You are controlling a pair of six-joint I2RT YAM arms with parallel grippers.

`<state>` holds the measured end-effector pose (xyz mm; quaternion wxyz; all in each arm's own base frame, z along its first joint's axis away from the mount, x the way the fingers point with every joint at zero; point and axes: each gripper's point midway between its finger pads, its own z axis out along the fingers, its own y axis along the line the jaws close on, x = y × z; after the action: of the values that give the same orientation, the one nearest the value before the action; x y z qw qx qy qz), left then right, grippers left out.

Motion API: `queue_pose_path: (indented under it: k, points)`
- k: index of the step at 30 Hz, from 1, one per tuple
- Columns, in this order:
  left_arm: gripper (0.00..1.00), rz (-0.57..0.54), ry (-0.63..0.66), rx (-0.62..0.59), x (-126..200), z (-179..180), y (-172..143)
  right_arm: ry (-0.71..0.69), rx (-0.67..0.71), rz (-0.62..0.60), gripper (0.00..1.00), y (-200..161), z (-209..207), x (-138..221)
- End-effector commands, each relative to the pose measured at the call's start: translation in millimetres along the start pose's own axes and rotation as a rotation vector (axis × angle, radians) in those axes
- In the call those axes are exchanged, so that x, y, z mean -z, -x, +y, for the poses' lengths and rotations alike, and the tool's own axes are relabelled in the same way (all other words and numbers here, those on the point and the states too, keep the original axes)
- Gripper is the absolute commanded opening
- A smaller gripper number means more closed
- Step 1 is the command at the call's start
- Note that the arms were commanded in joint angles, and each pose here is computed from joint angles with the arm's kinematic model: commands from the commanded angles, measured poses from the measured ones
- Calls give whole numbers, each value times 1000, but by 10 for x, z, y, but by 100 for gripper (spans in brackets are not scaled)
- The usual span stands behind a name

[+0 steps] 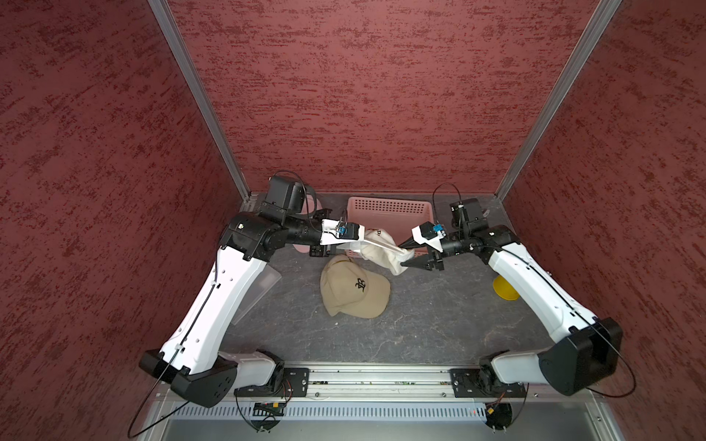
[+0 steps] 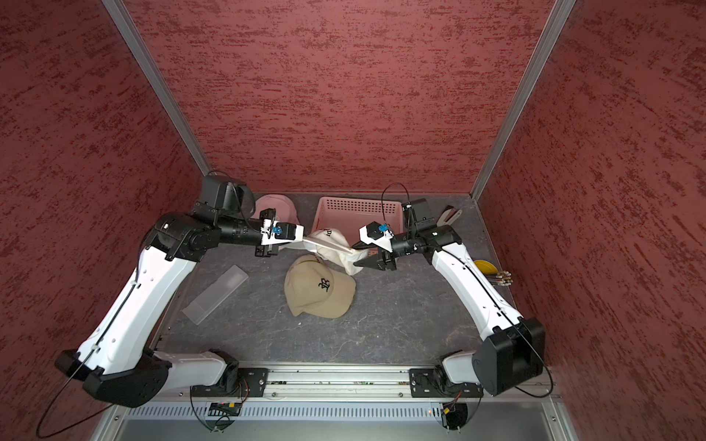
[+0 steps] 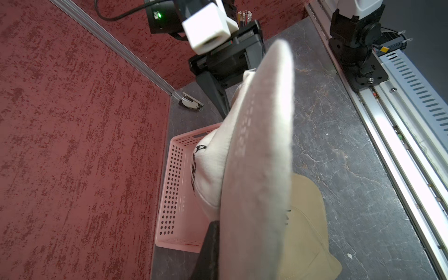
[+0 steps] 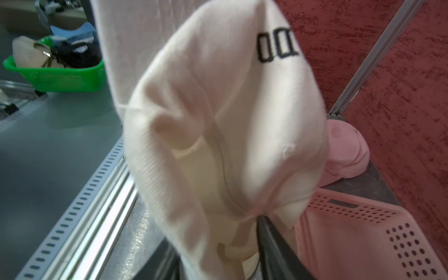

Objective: Turn the baseball cap inside out
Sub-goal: Turn over the baseball cap.

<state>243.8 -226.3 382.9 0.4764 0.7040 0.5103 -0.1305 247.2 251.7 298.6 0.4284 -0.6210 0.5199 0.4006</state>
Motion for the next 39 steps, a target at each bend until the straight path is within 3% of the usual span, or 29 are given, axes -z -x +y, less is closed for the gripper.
queue_pose_path:
  k: [1, 5, 9, 17, 23, 27, 29, 33, 37, 39]
  points:
    - [0, -59, 127, -23, 37, 265, 52, -64, -16, 28, 28, -20, -217, -33]
    - [0, -78, 200, 10, -2, 403, -11, -218, -77, -74, 6, 60, -626, -62]
    - [0, -84, 268, 71, -61, 511, -80, -457, -132, -248, 5, 290, -1086, 96]
    - [0, -18, 532, 286, -76, 801, -387, -1059, -334, -563, 1, 442, -1869, 930]
    - [0, -32, 704, 500, -53, 927, -586, -1338, -433, -578, 1, 349, -2012, 1204]
    - [0, -65, 753, 642, -194, 898, -546, -1534, -636, -484, 2, -16, -2113, 1053]
    - [0, -88, 752, 647, -251, 862, -416, -1576, -726, -425, 4, -150, -2123, 915]
    - [0, -170, 835, 739, -21, 999, -272, -1401, -750, -320, 19, -135, -2121, 413]
    - [0, -172, 822, 758, 69, 1055, -289, -1185, -684, -228, 40, -44, -2025, 77]
    - [0, -164, 809, 768, 94, 1057, -321, -1160, -623, -175, 49, 1, -1968, 88]
